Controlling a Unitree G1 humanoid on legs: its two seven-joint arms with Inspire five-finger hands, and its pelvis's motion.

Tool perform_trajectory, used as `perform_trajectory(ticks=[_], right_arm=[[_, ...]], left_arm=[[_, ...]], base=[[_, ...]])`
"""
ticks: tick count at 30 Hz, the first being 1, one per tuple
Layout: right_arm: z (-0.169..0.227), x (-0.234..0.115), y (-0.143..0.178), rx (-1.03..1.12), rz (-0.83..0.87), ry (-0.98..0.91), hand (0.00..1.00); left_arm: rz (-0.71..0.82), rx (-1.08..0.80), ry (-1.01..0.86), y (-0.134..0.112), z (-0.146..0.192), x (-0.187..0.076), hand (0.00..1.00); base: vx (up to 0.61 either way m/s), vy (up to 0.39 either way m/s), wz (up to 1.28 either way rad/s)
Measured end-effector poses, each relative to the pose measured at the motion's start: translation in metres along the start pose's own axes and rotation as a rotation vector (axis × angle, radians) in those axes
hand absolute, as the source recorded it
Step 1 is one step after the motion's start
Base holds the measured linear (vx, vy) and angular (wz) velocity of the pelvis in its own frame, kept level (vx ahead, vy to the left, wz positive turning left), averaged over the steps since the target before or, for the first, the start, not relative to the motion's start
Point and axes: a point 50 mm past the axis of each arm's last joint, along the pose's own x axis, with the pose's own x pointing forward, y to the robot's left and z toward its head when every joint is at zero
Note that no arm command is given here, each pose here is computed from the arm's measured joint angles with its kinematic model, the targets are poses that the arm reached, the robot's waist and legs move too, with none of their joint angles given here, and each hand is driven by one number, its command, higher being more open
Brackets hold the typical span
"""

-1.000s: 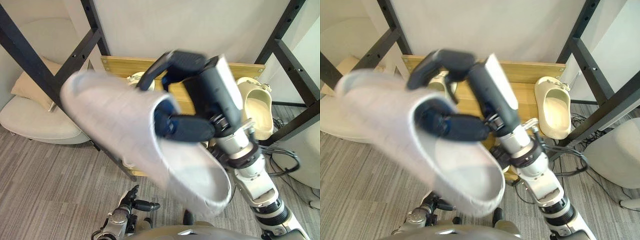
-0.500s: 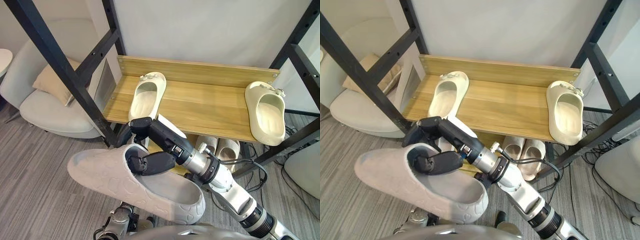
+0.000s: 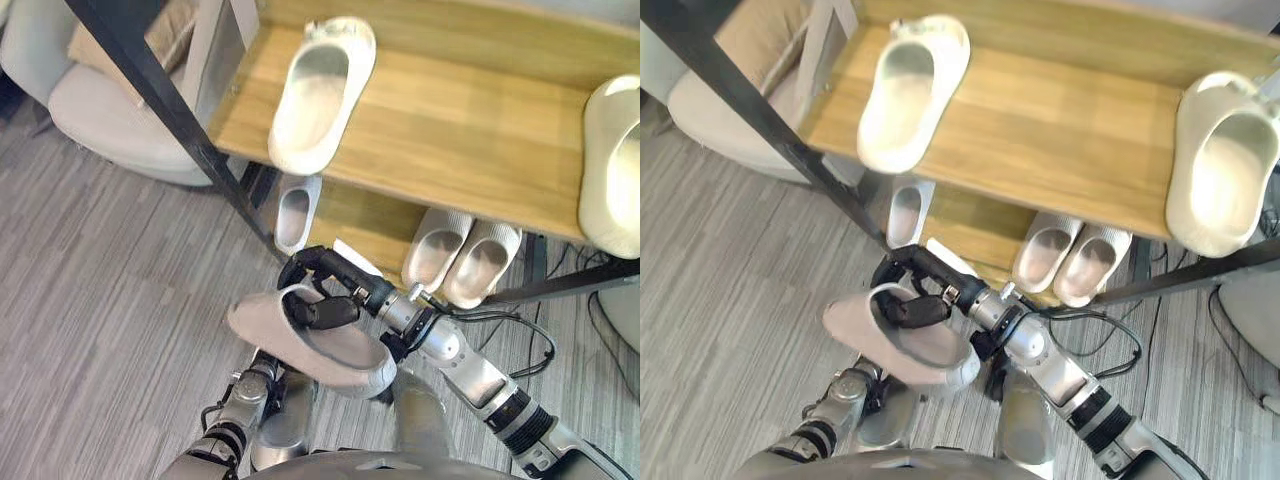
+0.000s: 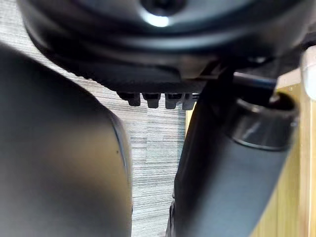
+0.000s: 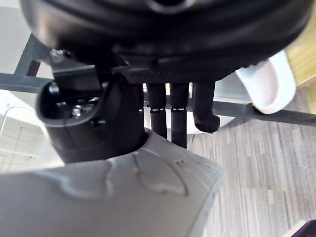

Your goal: Organize the slippers on the shoe rack

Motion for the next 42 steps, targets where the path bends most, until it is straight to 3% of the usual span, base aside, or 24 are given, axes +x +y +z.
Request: perform_trajectory(ticks=[12,27,42], right_arm=[[0.009,-0.023,-0.090,-0.283,-0.512,0.018,0.00],[0.041,0.000,-0.114,-0.384,-0.759,-0.124,0.00],[0.023,0.050,-0.159,-0.421,-0.854,0.074,0.00]], left_arm=[[0.075,-0.104,-0.133,0.016,0.035,0.005,1.00],[0.136,-0.205,-0.191,0.022,0.048,0.005,1.00],[0.147,-0.286,-0.276,0.018,0.061,0.001,1.00]], base=[[-0.05,-0.021,0.06],[0.00,0.016,-0.01],[0.00,0.046,0.06]])
